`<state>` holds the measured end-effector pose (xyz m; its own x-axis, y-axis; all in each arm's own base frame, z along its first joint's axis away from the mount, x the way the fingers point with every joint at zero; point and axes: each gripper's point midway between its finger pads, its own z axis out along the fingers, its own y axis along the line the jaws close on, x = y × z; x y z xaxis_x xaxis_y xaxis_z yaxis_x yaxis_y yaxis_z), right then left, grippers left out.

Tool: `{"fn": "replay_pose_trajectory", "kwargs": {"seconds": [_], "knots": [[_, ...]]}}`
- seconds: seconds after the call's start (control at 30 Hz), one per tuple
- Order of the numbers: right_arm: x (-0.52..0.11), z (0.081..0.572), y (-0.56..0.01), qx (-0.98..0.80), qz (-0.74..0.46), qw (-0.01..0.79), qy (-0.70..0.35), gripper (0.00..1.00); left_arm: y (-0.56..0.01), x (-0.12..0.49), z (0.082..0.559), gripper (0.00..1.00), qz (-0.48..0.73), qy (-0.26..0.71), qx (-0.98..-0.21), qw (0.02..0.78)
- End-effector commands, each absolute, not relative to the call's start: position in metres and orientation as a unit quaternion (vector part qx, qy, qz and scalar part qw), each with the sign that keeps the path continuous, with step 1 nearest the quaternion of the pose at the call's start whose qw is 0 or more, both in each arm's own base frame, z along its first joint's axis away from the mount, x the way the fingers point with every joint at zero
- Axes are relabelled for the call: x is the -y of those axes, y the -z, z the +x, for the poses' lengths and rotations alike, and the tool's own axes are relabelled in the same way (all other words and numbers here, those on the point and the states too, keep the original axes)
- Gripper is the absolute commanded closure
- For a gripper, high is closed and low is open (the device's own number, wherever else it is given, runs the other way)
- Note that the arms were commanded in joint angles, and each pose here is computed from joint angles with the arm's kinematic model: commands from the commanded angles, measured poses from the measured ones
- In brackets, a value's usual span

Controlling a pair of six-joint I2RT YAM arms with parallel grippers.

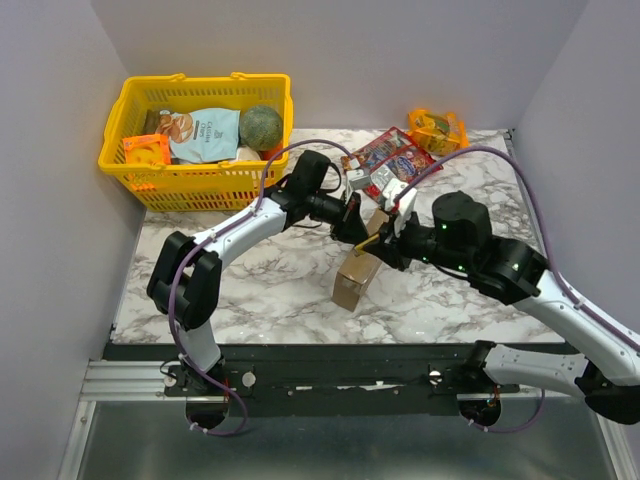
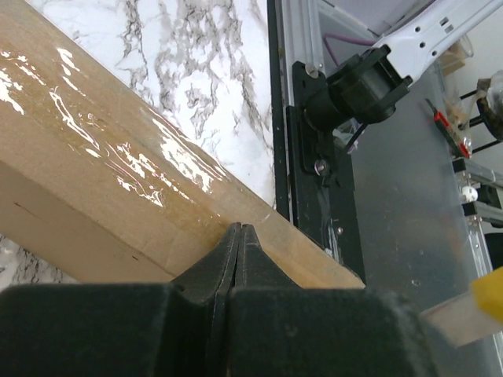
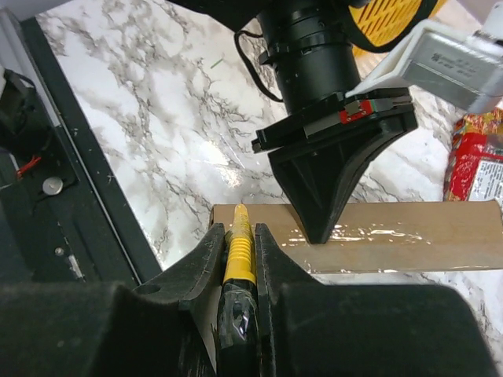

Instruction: Unpack the express box

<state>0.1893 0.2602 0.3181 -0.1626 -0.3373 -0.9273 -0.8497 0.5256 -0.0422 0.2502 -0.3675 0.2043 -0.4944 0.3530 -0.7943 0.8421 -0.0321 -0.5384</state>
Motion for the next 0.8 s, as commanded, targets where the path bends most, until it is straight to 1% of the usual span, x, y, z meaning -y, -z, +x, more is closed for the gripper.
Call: {"fn": "replay_pose_trajectory", "kwargs": {"seconds": [0.0, 0.13, 0.2, 0.37, 0.77], "knots": [[-0.267, 0.208, -0.31, -0.743, -0.363, 0.518, -0.218, 0.99, -0.132, 0.363, 0.261, 0.99, 0.398, 0.493, -0.75, 0.189], [-0.28, 0.195, -0.299, -0.75, -0.387, 0.488, -0.223, 1.0, -0.127, 0.361, 0.26, 0.99, 0.4, 0.487, -0.753, 0.188], [-0.284, 0.188, -0.3, -0.747, -0.395, 0.486, -0.224, 1.0, -0.123, 0.36, 0.259, 0.99, 0.399, 0.486, -0.756, 0.185], [-0.285, 0.185, -0.292, -0.763, -0.394, 0.463, -0.218, 1.0, -0.118, 0.361, 0.26, 0.99, 0.393, 0.484, -0.76, 0.182], [-0.291, 0.182, -0.281, -0.77, -0.398, 0.447, -0.224, 1.0, -0.112, 0.364, 0.263, 0.99, 0.389, 0.483, -0.764, 0.178]]}}
